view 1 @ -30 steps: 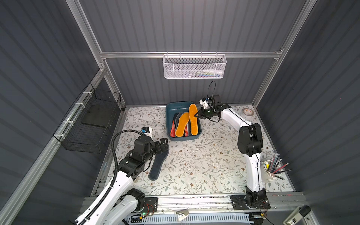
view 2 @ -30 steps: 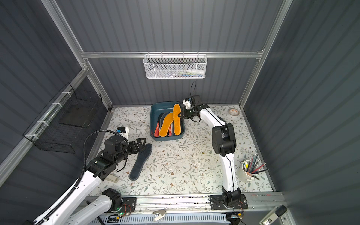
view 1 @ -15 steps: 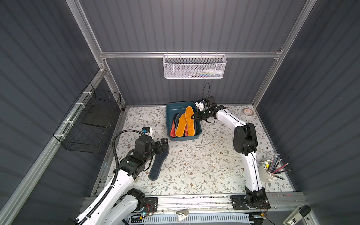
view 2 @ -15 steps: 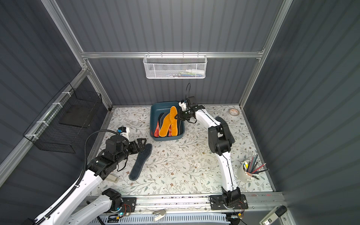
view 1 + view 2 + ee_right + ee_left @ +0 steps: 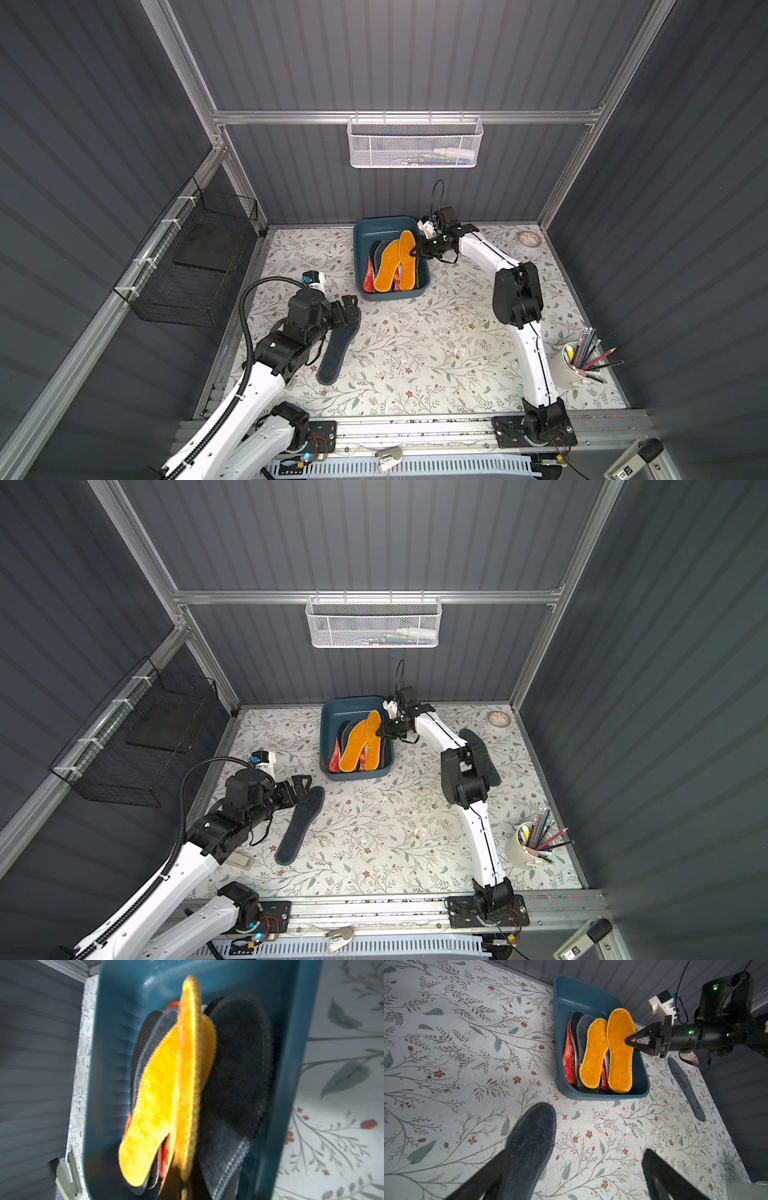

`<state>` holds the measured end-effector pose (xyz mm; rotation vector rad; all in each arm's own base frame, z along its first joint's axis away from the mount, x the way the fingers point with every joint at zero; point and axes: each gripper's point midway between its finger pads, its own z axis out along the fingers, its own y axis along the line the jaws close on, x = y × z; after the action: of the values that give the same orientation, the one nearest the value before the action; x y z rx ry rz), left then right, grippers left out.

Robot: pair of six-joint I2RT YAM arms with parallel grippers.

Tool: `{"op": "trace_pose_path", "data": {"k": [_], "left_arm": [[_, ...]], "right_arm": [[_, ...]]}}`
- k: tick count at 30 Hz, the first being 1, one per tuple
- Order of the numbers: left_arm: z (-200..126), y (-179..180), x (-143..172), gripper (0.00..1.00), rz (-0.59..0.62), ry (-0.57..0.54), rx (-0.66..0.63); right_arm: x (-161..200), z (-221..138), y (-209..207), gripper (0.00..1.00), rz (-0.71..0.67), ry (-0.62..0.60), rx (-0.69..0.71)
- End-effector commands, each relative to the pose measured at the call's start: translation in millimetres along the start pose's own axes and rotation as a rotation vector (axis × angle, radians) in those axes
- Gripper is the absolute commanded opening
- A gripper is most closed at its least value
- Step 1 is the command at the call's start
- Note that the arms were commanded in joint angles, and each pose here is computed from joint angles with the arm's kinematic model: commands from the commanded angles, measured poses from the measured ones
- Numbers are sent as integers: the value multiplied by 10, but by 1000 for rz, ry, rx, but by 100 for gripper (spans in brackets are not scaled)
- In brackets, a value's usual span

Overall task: Put the insoles into the storage box
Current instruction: Place the insole in the storage box, then pick up the insole from the center of the board.

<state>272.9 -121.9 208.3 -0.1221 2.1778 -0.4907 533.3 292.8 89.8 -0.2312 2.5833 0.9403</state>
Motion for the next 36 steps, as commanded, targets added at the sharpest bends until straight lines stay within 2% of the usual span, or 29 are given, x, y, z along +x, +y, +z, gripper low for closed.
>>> {"op": "trace_pose_path", "data": {"k": [1, 7, 16, 18, 21, 25, 29, 36], "left_arm": [[-5, 100, 19, 100, -15, 9, -52], [-20, 187, 36, 100, -21, 14, -100], [-5, 324, 120, 100, -37, 45, -173], [8, 355, 156, 100, -40, 56, -188], [32, 401, 227, 100, -43, 82, -209], [101, 436, 361, 100, -48, 136, -222], [172, 455, 516, 100, -57, 194, -221], [285, 507, 821, 100, -90, 290, -221]], "right_arm": [[-26, -27, -44, 10, -22, 5, 38], [-132, -197, 40, 43, -62, -25, 62], [-475, -960, 460, 85, -134, -205, 98], [-504, -1133, 545, 91, -144, -245, 104], [-489, -1397, 701, 98, -160, -309, 80], [-394, -1809, 858, 99, -183, -443, 55], [-96, -2137, 855, 99, -167, -571, 40], [491, -2250, 617, 99, -87, -579, 67]]}}
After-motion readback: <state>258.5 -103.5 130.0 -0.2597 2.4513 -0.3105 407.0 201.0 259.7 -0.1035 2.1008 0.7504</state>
